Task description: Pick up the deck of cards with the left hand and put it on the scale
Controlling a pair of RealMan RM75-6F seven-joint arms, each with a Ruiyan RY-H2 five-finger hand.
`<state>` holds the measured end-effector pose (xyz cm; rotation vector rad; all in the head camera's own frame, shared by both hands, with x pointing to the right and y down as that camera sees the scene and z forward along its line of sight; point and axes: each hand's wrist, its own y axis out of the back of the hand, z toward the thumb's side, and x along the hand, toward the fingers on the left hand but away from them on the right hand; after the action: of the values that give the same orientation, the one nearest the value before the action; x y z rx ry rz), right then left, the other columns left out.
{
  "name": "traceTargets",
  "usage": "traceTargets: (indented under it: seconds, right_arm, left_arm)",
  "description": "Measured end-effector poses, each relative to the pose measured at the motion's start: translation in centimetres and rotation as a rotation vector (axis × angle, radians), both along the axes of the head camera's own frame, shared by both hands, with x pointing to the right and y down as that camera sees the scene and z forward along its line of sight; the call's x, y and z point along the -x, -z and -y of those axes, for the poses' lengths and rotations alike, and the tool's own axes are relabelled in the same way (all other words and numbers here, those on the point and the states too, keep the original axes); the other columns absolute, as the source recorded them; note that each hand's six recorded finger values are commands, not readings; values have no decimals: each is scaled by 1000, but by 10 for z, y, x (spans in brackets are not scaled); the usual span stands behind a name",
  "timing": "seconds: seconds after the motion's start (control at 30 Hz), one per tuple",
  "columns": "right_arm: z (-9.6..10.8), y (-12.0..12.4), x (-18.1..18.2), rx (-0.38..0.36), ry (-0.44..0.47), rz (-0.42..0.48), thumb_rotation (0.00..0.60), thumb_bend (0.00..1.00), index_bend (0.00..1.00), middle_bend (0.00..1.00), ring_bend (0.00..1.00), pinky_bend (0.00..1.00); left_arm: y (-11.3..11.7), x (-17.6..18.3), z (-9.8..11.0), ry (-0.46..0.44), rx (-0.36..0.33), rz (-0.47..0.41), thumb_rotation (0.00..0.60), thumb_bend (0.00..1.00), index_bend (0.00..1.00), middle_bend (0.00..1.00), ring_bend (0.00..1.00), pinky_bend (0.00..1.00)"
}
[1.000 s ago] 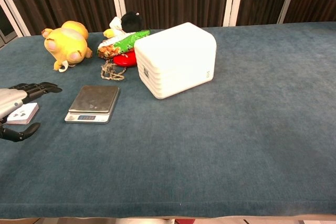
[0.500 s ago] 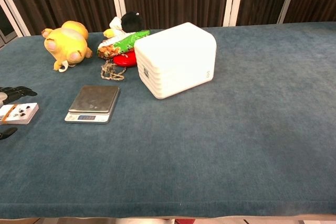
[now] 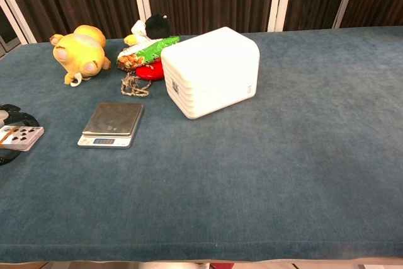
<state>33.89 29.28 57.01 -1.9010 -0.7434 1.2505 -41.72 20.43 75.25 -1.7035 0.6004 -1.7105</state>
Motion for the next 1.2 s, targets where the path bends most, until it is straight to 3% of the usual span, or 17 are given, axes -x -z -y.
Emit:
traceTargets:
  seconds: [0.2, 0.4, 0.5, 0.57, 0.93, 1.2]
  right_arm:
    - [0, 0, 0, 0, -1, -1, 600, 110, 0, 0, 0, 0]
    - [0, -1, 0, 2, 3, -5, 600, 110, 0, 0, 0, 0]
    - [0, -1, 0, 3, 3, -6, 600, 110, 0, 0, 0, 0]
    - [-1, -1, 1, 3, 5, -5, 600, 111, 0, 0, 0, 0]
    - [-3, -1, 2, 8, 11, -7, 600, 110, 0, 0, 0, 0]
    - [-4, -3, 5, 17, 22, -8, 600, 110, 0, 0, 0, 0]
  left_arm:
    - [-3, 3, 1, -1, 2, 16, 600, 401, 483, 470, 95, 0]
    - [-3, 6, 5, 10, -15, 25, 600, 426, 726, 737, 322, 0]
    - [-3, 7, 7, 13, -27, 28, 600, 523, 907, 905, 494, 0]
    - [-1, 9, 10, 20, -50, 34, 600, 566, 944, 951, 543, 0]
    - [11, 3, 21, 22, -169, -3, 600, 593, 957, 992, 574, 0]
    - [22, -51, 39, -13, -252, -138, 600, 592, 953, 991, 569, 0]
